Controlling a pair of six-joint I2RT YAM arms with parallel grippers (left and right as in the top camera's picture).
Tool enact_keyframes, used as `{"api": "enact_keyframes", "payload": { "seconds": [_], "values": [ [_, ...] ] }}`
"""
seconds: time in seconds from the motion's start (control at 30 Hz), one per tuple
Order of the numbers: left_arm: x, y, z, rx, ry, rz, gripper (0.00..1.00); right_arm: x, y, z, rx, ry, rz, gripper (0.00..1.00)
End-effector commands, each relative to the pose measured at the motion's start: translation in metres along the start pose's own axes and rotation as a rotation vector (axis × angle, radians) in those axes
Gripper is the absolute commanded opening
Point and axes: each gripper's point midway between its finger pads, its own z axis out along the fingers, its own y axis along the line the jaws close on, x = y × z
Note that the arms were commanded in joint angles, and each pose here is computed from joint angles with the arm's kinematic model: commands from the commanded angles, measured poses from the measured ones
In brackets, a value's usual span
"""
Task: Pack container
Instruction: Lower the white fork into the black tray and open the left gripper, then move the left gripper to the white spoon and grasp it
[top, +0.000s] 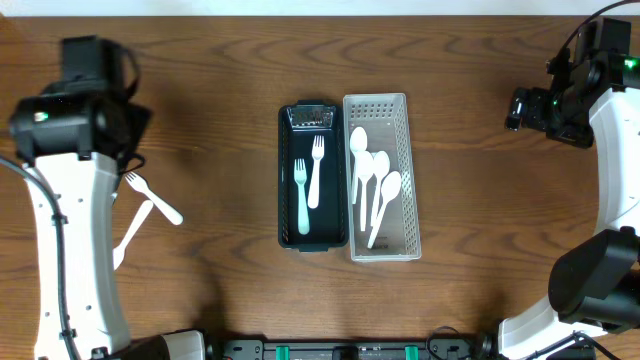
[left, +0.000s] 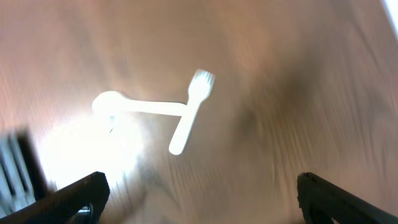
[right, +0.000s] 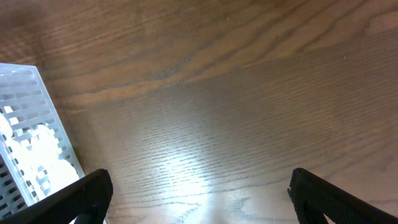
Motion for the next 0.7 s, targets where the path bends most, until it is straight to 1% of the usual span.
{"api": "enact_keyframes", "payload": {
  "seconds": [0.0,0.13,0.23,0.37,0.47,0.67],
  "values": [
    [-0.014,0.031,0.024,-0.121,-0.020,-0.450,1.00,-0.001,0.000,0.002,-0.003,0.004,-0.018,0.94],
    [-0.016,0.069,0.055,-0.258,-0.026,-0.695,1.00,-0.001,0.000,0.002,-0.003,0.004,-0.018,0.94],
    [-0.006,0.090,0.077,-0.336,0.011,-0.812,1.00,-0.001,0.000,0.002,-0.003,0.006,-0.018,0.94],
    [0.011,0.111,0.109,-0.399,0.087,-0.894,1.00,-0.001,0.000,0.002,-0.003,0.006,-0.019,0.94],
    [0.020,0.129,0.129,-0.443,0.091,-0.944,1.00,0.001,0.000,0.002,-0.002,0.012,-0.018,0.94],
    [0.031,0.154,0.156,-0.486,0.088,-1.001,1.00,0.004,0.000,0.002,-0.001,0.026,-0.017,0.94]
  ]
}}
